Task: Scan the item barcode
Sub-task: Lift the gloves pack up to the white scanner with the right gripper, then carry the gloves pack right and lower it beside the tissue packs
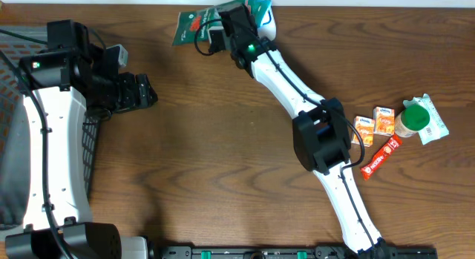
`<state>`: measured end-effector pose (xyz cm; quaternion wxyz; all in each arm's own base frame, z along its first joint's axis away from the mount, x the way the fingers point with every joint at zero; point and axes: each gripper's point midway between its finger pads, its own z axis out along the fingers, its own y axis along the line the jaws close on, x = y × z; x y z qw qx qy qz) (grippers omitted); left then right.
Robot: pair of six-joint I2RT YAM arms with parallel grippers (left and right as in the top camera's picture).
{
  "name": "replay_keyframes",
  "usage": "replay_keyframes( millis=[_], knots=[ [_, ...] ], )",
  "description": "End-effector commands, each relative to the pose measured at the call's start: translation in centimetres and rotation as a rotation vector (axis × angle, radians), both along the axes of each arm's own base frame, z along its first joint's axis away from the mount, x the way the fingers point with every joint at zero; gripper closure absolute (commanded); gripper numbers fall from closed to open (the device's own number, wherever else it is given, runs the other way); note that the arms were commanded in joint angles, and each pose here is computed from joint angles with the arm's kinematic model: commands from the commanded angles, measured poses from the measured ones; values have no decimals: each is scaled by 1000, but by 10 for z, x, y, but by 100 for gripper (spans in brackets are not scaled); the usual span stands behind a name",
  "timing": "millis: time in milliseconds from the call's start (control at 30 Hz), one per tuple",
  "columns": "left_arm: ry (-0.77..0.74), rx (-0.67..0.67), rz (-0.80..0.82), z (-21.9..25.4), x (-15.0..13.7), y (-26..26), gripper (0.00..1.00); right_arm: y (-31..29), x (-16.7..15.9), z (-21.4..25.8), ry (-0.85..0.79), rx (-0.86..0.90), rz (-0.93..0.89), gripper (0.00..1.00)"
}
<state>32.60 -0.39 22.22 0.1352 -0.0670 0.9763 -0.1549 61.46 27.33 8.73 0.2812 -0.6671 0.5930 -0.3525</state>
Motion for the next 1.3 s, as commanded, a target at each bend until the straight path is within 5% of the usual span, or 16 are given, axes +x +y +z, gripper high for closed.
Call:
replay_keyframes(
  millis=[0,433,733,900,1033,1267],
  knots=[
    [-8,-5,4,4,-2,-1,13,7,-2,-4,15,52,-10,99],
    [-8,-5,4,4,-2,-1,13,-2,4,-3,14,97,-33,99],
    [-8,-5,4,4,-2,-1,13,17,9,78,-46,610,-148,99],
    [-8,-5,4,4,-2,-1,13,7,-34,152,88,822,-176,99],
    [-8,-5,4,4,-2,-1,13,-29,-78,184,198,925,-371,99],
    [-8,-5,4,4,-2,-1,13,-99,-191,148,662,829,-717,99]
  ],
)
